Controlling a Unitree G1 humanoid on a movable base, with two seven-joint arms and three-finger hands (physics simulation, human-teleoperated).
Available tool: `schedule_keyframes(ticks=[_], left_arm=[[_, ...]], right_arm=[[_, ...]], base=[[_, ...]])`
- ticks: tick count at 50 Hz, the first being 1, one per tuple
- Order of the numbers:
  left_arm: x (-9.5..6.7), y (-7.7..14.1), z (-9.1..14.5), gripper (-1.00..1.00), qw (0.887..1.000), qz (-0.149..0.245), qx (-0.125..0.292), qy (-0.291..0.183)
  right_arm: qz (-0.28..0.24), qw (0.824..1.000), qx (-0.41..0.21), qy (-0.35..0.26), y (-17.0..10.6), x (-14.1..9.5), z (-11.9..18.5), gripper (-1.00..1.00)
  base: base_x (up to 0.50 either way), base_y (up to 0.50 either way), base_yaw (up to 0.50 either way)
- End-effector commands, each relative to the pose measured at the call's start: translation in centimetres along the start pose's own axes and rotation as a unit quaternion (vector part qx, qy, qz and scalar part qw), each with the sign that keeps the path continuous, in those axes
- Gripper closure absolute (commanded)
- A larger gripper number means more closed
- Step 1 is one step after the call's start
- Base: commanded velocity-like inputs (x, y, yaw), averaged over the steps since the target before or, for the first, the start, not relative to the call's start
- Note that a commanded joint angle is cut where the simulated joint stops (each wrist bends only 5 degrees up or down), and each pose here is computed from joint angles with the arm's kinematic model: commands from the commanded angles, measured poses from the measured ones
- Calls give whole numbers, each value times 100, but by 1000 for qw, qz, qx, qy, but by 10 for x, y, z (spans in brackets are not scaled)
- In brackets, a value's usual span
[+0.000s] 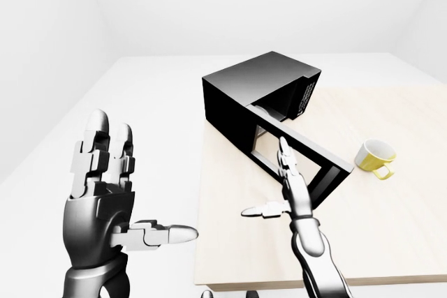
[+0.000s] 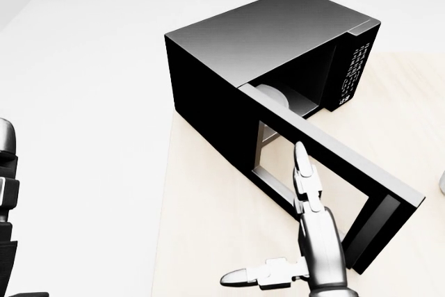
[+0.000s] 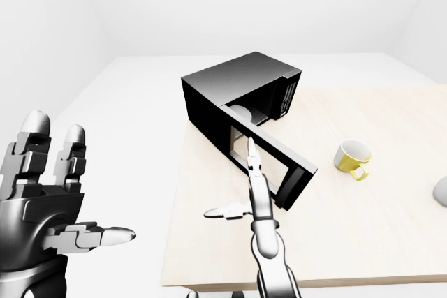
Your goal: Close the microwave.
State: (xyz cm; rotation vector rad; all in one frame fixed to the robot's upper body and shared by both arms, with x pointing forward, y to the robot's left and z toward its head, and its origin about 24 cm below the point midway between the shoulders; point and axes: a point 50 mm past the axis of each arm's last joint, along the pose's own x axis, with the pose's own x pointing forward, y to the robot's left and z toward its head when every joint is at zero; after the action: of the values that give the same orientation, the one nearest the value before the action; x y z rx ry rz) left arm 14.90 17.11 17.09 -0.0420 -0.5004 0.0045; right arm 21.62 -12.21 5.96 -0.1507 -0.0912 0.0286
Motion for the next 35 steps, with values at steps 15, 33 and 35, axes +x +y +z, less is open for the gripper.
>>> schedule_keyframes(ticks=[15,33,35], left_arm=[[-1,-1,-1,-100,1000,-2,1,5],[-1,-2,-1,-100,1000,-4,0,6],[-1,-3,-2,-100,1000,-4,0,7]], right_arm=[[-4,1000,-3,12,0,7,-11,-100],[-21,1000,-4,11,-5,22,-7,-100],[-21,1000,-4,11,-4,23,-8,-100]], base=[[0,0,0],[0,0,0],[0,0,0]])
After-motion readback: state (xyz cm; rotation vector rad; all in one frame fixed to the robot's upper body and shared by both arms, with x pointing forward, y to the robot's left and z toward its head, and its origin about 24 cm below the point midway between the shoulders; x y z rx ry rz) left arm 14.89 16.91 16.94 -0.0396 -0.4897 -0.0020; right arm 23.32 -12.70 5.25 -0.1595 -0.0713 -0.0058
